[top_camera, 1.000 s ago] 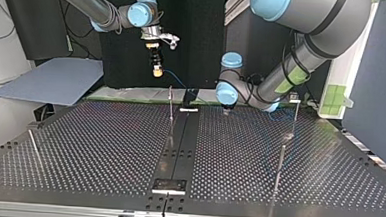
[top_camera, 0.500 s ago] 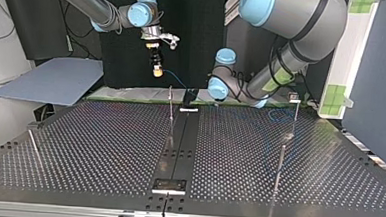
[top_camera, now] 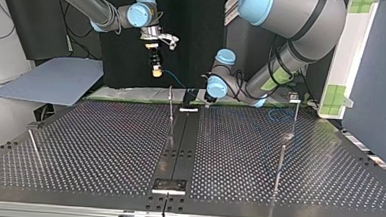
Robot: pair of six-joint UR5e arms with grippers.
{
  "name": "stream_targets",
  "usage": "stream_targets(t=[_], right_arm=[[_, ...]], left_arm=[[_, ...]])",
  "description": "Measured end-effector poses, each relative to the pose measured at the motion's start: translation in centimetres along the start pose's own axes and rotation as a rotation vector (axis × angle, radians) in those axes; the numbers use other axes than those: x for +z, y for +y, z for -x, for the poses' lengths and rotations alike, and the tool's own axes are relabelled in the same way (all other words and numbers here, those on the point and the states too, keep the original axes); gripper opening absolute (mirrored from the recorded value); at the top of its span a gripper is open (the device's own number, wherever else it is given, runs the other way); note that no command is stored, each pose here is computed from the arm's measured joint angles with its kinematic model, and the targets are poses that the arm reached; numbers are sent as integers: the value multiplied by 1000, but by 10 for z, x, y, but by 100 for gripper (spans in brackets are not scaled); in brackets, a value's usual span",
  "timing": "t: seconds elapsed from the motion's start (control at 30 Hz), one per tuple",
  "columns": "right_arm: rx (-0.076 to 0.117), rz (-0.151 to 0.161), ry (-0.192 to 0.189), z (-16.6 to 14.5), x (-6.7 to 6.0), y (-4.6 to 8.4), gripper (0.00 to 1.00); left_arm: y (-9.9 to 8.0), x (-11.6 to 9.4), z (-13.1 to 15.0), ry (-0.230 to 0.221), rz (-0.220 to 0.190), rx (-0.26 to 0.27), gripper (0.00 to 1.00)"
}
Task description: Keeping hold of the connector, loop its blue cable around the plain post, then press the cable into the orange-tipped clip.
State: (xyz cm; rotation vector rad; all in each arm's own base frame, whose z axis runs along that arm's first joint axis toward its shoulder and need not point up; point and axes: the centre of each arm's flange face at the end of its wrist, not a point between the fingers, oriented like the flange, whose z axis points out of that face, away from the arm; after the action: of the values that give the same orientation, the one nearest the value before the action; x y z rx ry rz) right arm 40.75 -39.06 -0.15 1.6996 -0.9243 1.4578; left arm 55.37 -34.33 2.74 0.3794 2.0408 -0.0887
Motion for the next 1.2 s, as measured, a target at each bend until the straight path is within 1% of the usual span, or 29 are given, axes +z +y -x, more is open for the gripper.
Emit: stream_targets(t=[0.13,0.4,0.5,0.67,0.87,1.0,1.17,1.2], right_arm=[[1,1,4,0,1,1,0],[1,1,9,-1,1,1,0],[1,1,7,0,1,1,0],[1,1,5,0,1,1,0],[0,0,5,0,1,1,0],[0,0,5,0,1,1,0],[-1,-1,5,0,1,1,0],[-1,-2,5,0,1,0,0]], left_arm=[[-4,1,0,-10,-38,-38,98],[-14,-2,-1,1,-124,-120,98],[-18,-3,-2,2,-142,-151,98],[-22,-5,-4,3,-153,-190,98],[-30,-11,-17,-1,-150,-232,98],[-36,-10,-17,-32,-157,-253,98],[-40,-8,-13,-75,-166,-256,98],[-41,-8,-13,-81,-166,-255,96]])
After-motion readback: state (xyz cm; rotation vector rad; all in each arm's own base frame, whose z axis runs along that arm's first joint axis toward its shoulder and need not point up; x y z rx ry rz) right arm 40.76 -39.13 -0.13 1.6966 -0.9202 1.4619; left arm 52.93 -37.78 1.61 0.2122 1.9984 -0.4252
